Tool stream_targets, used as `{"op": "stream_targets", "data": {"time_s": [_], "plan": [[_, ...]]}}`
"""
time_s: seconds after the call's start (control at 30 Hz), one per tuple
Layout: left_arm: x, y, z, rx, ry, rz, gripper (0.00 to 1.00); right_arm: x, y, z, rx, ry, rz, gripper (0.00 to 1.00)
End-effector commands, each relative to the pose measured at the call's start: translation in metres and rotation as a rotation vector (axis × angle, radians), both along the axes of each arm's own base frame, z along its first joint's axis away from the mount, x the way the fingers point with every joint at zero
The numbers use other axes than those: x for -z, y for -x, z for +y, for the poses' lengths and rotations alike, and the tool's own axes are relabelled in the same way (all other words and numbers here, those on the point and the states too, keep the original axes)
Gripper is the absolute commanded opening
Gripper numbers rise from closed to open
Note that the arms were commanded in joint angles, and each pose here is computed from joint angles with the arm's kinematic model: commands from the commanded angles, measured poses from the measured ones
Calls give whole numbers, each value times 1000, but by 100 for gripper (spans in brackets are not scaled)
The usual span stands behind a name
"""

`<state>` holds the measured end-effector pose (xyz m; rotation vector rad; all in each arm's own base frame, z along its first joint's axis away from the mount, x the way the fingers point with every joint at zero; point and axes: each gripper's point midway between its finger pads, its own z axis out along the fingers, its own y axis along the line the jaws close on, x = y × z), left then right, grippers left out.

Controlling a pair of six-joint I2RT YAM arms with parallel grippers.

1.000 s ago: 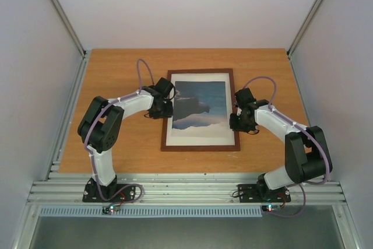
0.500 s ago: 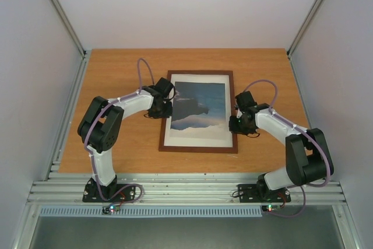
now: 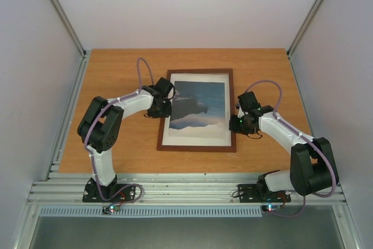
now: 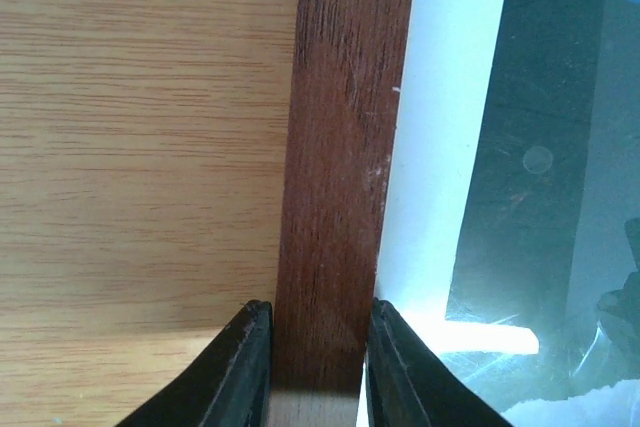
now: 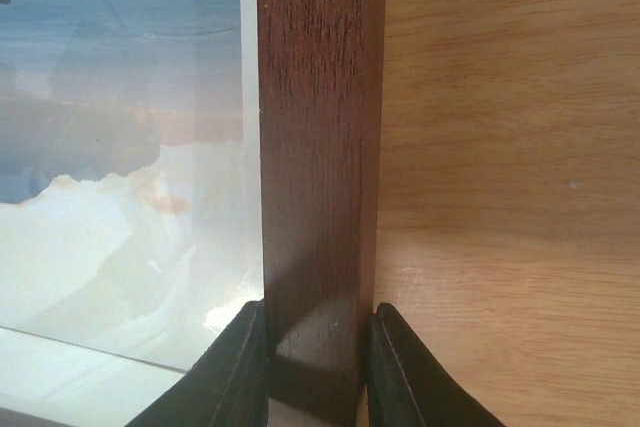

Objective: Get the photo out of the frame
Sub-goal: Pick up the photo frame item from the photo frame.

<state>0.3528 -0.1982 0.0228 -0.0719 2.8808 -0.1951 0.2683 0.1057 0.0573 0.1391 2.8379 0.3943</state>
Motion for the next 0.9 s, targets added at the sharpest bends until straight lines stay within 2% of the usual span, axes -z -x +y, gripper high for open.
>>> {"op": "stream_targets", "data": {"time_s": [0.0, 0.27, 0.53, 0.73, 0.87], "plan": [[8, 2, -10, 2, 32, 25, 26, -49, -22, 46, -81, -258, -157, 1], [-2, 3, -7, -5, 36, 2, 14, -50, -23, 46, -85, -261, -165, 1], [-35, 8, -14, 17, 64, -59, 1, -43, -26, 54, -90, -267, -156, 1], [-50, 10, -11, 9, 59, -107, 1, -25, -27, 44, -89, -158, -123, 1], [-46, 13, -11, 17, 5, -109, 1, -19, -24, 50, -130, -75, -98, 1]]}}
